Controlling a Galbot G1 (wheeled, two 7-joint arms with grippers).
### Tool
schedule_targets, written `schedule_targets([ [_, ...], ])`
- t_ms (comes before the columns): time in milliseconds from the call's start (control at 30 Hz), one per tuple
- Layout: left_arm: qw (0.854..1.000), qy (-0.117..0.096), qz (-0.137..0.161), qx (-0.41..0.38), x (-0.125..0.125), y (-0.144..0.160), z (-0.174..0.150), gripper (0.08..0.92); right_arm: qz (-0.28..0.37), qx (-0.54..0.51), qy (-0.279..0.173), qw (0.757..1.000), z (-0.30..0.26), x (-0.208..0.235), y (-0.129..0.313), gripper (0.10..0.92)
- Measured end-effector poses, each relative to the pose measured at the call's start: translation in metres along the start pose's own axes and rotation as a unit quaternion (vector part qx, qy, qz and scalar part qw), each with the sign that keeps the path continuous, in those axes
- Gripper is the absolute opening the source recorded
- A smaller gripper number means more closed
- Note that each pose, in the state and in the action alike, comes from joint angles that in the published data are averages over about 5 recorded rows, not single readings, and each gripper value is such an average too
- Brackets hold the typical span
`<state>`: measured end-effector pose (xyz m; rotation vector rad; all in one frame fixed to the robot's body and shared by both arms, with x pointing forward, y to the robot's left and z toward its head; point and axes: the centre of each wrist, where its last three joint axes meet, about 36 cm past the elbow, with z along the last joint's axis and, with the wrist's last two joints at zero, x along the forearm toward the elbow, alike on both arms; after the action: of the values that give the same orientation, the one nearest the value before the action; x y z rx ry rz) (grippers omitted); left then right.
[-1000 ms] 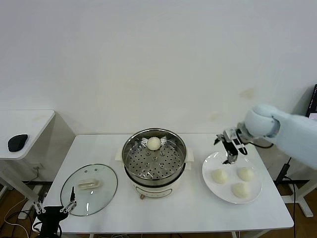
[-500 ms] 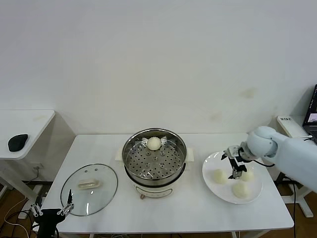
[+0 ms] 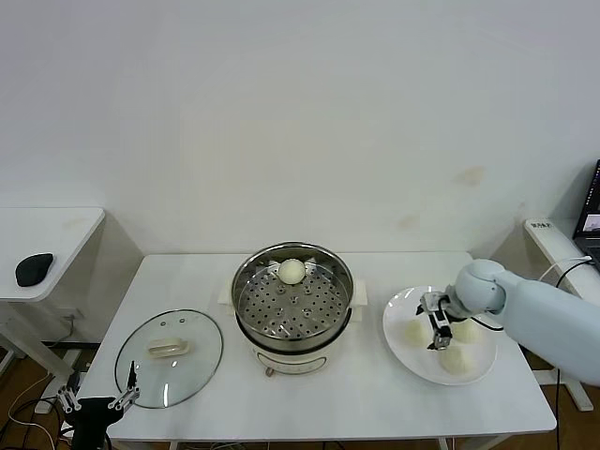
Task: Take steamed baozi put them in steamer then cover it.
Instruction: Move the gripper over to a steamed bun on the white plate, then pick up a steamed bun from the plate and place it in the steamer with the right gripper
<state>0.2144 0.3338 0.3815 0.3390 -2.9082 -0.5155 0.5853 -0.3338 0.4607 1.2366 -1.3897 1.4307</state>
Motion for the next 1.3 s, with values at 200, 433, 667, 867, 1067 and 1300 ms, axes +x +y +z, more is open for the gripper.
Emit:
schedule_targets([
  [200,1.000,0.002,-0.001,0.000,0.000,0.000,0.001,0.823,0.000,0.000,0.004,1.000,-0.003,-0.010,-0.002,0.743],
  [433,1.000,0.006,-0.003,0.002,0.000,0.000,0.004,0.823,0.002,-0.003,0.008,1.000,-0.001,-0.011,-0.003,0.631],
  [667,1.000,0.006,-0.002,0.004,-0.001,0.000,0.003,0.823,0.002,-0.003,0.008,1.000,0.000,-0.005,-0.005,0.566],
  [867,1.000,0.002,-0.002,0.006,-0.002,-0.001,0.001,0.823,0.010,0.001,0.004,1.000,0.001,0.020,-0.015,0.543],
  [1067,1.000,-0.003,0.000,0.010,-0.003,-0.003,-0.003,0.823,0.032,0.008,-0.010,0.999,-0.002,0.067,-0.031,0.543],
  [1300,1.000,-0.008,0.005,0.012,-0.004,-0.004,-0.007,0.823,0.071,0.040,-0.044,0.996,-0.033,0.136,-0.060,0.546],
])
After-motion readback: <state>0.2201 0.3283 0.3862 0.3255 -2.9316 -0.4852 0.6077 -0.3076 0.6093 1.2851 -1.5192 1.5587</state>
